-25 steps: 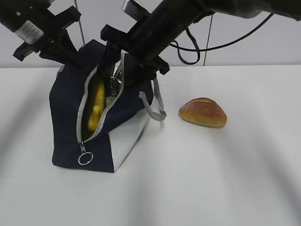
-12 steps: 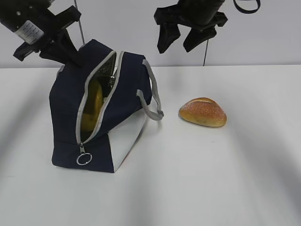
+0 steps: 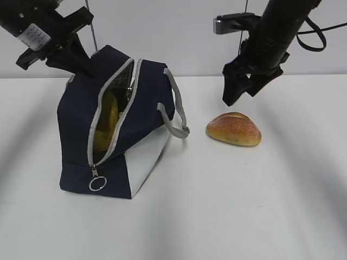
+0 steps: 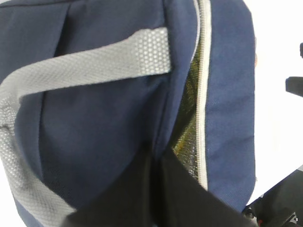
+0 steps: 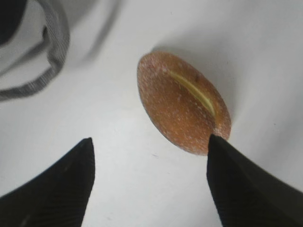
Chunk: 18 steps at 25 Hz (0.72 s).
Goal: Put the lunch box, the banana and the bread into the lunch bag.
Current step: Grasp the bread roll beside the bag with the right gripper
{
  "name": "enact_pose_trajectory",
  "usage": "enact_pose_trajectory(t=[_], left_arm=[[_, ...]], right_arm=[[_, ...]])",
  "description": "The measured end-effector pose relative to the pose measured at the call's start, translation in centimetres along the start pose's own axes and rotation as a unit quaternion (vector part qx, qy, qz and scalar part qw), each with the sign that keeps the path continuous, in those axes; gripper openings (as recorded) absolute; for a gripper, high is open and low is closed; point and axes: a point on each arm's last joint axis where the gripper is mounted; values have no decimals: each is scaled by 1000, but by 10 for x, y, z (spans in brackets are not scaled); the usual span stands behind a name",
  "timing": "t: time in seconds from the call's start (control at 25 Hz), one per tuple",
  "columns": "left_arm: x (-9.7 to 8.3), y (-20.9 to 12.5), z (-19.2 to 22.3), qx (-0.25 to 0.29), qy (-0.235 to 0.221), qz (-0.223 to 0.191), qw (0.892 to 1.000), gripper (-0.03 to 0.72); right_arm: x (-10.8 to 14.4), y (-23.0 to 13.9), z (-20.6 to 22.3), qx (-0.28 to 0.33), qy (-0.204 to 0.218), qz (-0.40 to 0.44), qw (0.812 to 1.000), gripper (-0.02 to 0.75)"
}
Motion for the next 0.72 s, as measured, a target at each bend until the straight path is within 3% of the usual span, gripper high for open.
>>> enact_pose_trajectory(t=[0.16,0.4,0.72], left_arm=[[0,0,0,0,0,0,1000,-3],[0,0,0,0,0,0,1000,-3],[0,0,0,0,0,0,1000,-3]], right_arm=[[-6,-10,9,35,-20,-70,997,552],[-11,-11,29,54,-13,-145,988,653],[-24,-6,76,53,-25,-200,978,667]])
Point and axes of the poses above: a point on each arm's last joint axis where the gripper is mounted, z pointing out along that axis toward the gripper, x along the wrist's bending axis when the last joint is at zero, y = z × x
